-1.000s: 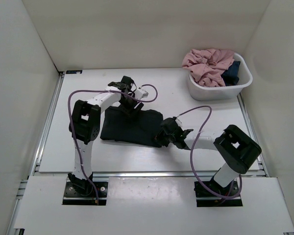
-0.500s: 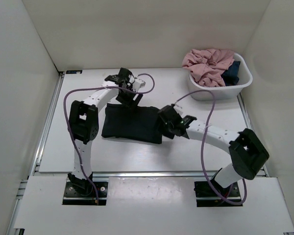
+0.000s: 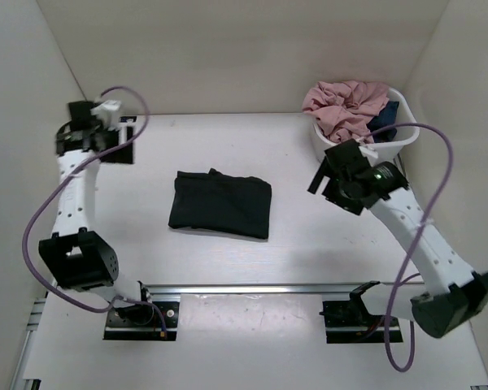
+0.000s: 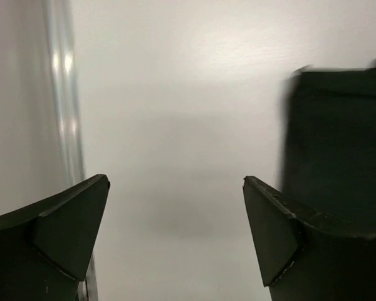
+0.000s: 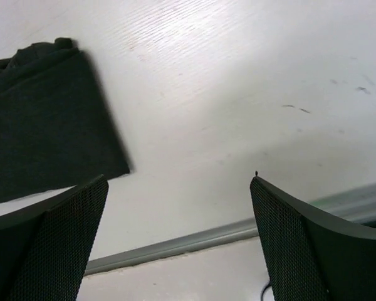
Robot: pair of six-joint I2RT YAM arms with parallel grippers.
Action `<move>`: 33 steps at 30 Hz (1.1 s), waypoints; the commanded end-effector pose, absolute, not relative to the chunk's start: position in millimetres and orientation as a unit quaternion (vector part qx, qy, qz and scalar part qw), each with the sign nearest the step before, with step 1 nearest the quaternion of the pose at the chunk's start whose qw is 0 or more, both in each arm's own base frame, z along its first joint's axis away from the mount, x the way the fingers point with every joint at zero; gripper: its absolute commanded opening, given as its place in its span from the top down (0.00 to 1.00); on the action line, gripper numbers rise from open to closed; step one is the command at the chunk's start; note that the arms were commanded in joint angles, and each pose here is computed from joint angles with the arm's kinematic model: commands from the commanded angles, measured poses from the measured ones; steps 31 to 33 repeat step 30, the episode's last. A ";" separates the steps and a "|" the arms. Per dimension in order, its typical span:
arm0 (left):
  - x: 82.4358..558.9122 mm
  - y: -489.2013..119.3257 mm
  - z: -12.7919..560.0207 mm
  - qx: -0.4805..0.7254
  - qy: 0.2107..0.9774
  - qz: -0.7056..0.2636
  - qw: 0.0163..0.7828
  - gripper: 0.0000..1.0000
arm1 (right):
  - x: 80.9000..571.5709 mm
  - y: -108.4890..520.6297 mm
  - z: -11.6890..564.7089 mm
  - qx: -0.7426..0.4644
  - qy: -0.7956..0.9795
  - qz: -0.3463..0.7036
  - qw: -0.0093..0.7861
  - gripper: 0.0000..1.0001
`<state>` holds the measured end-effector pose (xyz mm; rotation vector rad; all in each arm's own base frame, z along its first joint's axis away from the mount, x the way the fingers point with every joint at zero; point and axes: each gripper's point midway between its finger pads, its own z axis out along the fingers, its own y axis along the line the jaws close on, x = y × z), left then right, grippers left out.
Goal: Fold and stack the trousers
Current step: Fold the trousers
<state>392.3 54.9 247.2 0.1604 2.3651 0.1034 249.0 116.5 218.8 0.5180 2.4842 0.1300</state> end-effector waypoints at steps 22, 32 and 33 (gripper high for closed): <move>179.6 121.6 157.4 0.007 0.966 0.067 0.250 0.00 | 149.2 55.1 207.7 0.271 0.924 0.031 0.267 0.01; 172.5 116.8 155.1 0.011 0.967 0.066 0.246 0.00 | 146.7 46.6 214.6 0.264 0.916 0.036 0.299 0.01; 172.5 116.8 155.1 0.011 0.967 0.066 0.246 0.00 | 146.7 46.6 214.6 0.264 0.916 0.036 0.299 0.01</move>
